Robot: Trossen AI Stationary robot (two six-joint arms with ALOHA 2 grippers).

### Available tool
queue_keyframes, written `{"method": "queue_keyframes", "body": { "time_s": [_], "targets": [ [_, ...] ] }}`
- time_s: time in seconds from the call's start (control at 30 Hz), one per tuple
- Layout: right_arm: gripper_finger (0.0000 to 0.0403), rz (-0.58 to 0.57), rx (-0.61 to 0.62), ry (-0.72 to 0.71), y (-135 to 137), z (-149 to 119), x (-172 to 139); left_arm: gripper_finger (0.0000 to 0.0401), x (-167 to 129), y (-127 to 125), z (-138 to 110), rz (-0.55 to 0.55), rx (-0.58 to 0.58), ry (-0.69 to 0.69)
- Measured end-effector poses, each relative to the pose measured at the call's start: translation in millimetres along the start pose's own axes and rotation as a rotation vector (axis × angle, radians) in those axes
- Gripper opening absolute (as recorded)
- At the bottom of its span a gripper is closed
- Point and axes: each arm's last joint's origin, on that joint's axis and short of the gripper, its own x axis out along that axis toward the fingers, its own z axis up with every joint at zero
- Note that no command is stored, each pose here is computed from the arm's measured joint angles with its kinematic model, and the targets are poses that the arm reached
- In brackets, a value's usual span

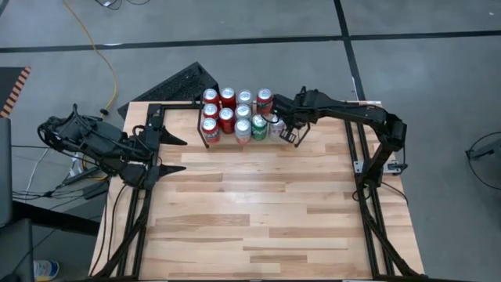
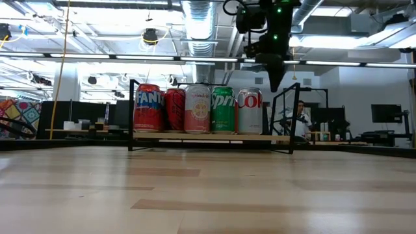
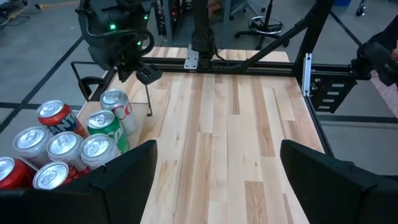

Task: Place canned beverage on shelf
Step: Put the red silver soda can on the shelf

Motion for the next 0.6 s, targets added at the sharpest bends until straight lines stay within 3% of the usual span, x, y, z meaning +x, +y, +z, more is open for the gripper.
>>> {"method": "queue_keyframes", "body": {
  "time_s": [0.6],
  "targets": [
    [0.0000, 0.143, -0.052, -0.147, 8.9, 15.5, -1.1, 0.0325, 0.0, 0.0, 0.0, 0.000, -0.006, 0.000]
  ]
}}
